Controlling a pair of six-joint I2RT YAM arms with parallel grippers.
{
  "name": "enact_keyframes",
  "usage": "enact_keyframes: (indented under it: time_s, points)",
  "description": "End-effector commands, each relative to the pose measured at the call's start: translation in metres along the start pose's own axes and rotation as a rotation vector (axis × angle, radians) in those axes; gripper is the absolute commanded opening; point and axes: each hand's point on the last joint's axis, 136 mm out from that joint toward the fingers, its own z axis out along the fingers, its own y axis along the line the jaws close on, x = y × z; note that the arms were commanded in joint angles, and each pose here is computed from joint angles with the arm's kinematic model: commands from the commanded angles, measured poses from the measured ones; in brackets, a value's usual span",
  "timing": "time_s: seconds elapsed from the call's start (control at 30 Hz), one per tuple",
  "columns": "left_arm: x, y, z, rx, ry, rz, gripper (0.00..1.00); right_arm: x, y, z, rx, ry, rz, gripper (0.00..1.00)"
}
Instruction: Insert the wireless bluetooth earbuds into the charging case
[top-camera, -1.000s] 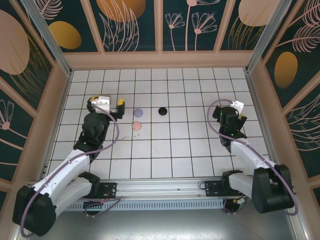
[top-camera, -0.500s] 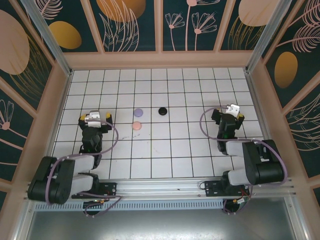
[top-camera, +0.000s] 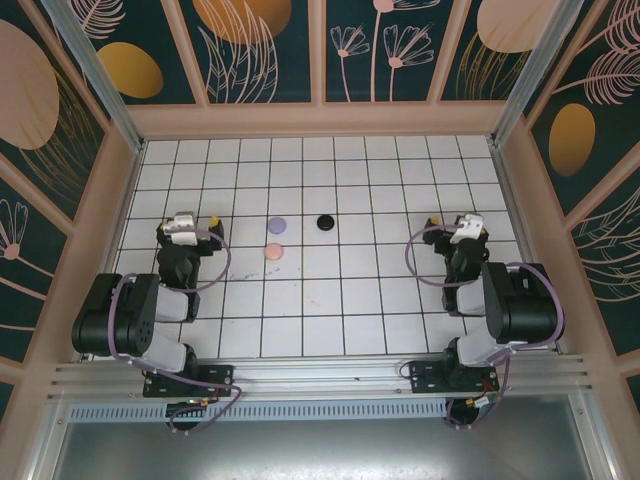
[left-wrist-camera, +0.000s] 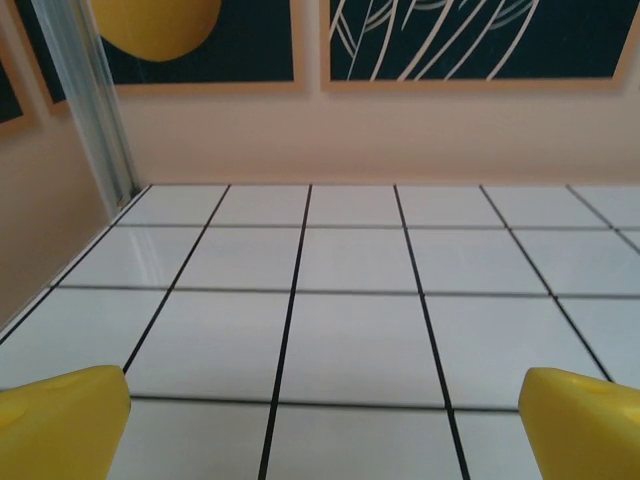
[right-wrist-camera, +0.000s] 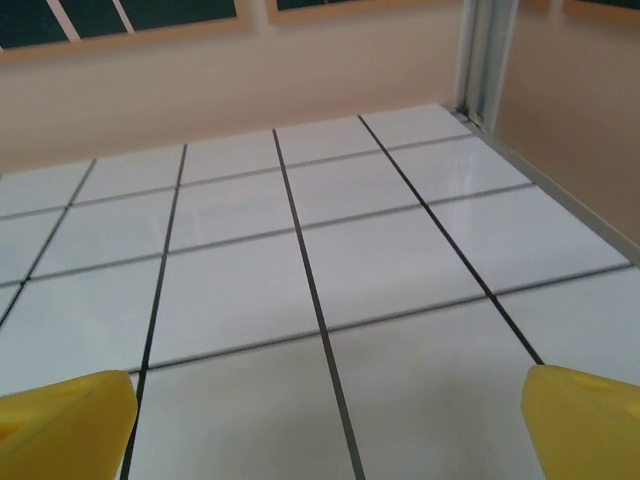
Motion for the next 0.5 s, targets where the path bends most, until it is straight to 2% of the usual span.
enact_keyframes:
  time_s: [0.0, 0.2, 0.47]
  points:
    - [-0.0005, 0.0016, 0.0093, 0.018, 0.016, -0.055, 0.99, -0.0092, 0.0127, 0.0053, -0.087, -0.019, 0.021, 0.99]
    - [-0.0016, 0.0096, 0.0079, -0.031, 0.01, -0.062, 0.99, -0.0092, 0.0132, 0.0053, -0.071, -0.02, 0.009, 0.99]
    - [-0.0014, 0.0089, 0.0076, -0.027, 0.01, -0.064, 0.99, -0.0093, 0.0135, 0.0054, -0.072, -0.019, 0.008, 0.99]
